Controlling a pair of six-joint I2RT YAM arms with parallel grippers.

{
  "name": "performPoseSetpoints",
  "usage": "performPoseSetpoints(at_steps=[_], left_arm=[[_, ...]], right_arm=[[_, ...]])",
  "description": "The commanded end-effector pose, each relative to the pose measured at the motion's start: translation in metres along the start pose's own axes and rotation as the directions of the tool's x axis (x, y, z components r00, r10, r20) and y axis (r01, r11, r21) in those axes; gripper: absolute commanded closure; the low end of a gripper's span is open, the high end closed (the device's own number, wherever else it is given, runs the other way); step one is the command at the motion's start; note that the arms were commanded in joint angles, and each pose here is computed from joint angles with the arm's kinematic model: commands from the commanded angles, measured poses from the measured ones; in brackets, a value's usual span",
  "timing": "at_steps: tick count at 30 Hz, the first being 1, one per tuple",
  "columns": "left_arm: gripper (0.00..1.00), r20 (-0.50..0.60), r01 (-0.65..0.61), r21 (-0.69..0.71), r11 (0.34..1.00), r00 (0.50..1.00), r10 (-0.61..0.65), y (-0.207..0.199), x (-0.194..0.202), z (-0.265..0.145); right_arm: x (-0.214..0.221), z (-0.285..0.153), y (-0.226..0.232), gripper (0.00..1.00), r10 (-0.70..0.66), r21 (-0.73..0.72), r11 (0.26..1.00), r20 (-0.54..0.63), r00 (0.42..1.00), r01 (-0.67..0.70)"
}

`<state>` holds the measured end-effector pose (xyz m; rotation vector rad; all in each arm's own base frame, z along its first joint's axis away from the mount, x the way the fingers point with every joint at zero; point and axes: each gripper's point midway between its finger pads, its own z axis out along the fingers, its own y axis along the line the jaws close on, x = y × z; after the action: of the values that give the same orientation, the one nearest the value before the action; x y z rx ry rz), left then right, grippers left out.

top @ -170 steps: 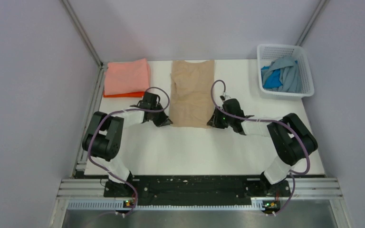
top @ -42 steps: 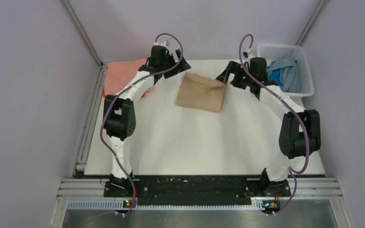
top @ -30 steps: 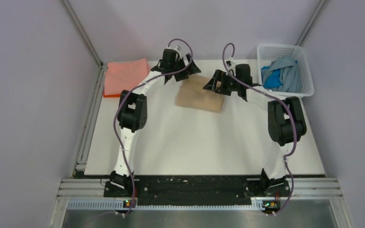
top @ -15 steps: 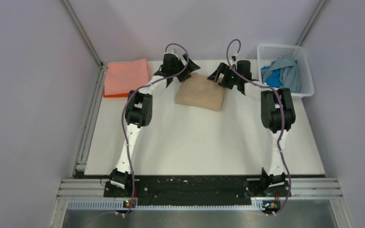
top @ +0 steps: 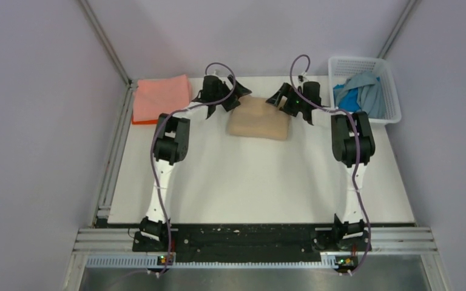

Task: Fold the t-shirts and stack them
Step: Smooth out wrinkles on the folded tshirt

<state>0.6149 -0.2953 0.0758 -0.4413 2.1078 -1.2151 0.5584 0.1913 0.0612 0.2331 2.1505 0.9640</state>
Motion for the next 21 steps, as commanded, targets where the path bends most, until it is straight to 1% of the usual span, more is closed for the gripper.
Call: performPoseSetpoints(at_steps=[1, 4, 6, 9, 11, 15, 17, 19, 21], left_arm=[[0.01, -0.146, 0.008, -0.187, 0.982, 0.989, -0.035, 0.046, 0.06, -0.057], [0.01, -0.149, -0.018, -0.204, 0.979, 0.989, -0.013, 0.048, 0.08, -0.097], [0.01, -0.138, -0.04, -0.217, 0.975, 0.99, 0.01, 0.046, 0.086, -0.119], [0.01, -0.113, -0.079, -0.223, 0.972, 0.992, 0.054, 0.034, 0.083, -0.141], [0.01, -0.101, -0.106, -0.231, 0.967, 0.991, 0.085, 0.019, 0.078, -0.153], [0.01, -0.081, -0.207, -0.288, 0.935, 0.978, 0.191, -0.015, 0.08, -0.18], [0.01, -0.072, -0.261, -0.308, 0.915, 0.965, 0.251, -0.032, 0.086, -0.192], [0.01, -0.08, -0.295, -0.29, 0.91, 0.955, 0.284, -0.048, 0.098, -0.199], [0.01, -0.113, -0.318, -0.223, 0.921, 0.947, 0.3, -0.062, 0.116, -0.2]], right_arm=[[0.087, -0.03, -0.04, 0.01, 0.073, 0.177, 0.983, -0.186, 0.98, -0.04], [0.108, -0.059, -0.031, 0.01, 0.07, 0.18, 0.983, -0.207, 0.976, -0.033], [0.121, -0.079, -0.024, 0.01, 0.052, 0.186, 0.982, -0.216, 0.975, -0.011], [0.133, -0.102, -0.005, 0.01, 0.0, 0.156, 0.987, -0.244, 0.97, 0.039], [0.127, -0.113, 0.008, 0.01, -0.029, 0.134, 0.989, -0.243, 0.97, 0.063], [0.1, -0.136, 0.035, 0.01, -0.086, 0.126, 0.986, -0.179, 0.98, 0.109], [0.088, -0.151, 0.055, 0.01, -0.107, 0.091, 0.989, -0.138, 0.985, 0.12], [0.085, -0.163, 0.069, 0.01, -0.111, 0.061, 0.991, -0.114, 0.987, 0.118], [0.093, -0.173, 0.081, 0.01, -0.11, 0.022, 0.993, -0.11, 0.988, 0.113]])
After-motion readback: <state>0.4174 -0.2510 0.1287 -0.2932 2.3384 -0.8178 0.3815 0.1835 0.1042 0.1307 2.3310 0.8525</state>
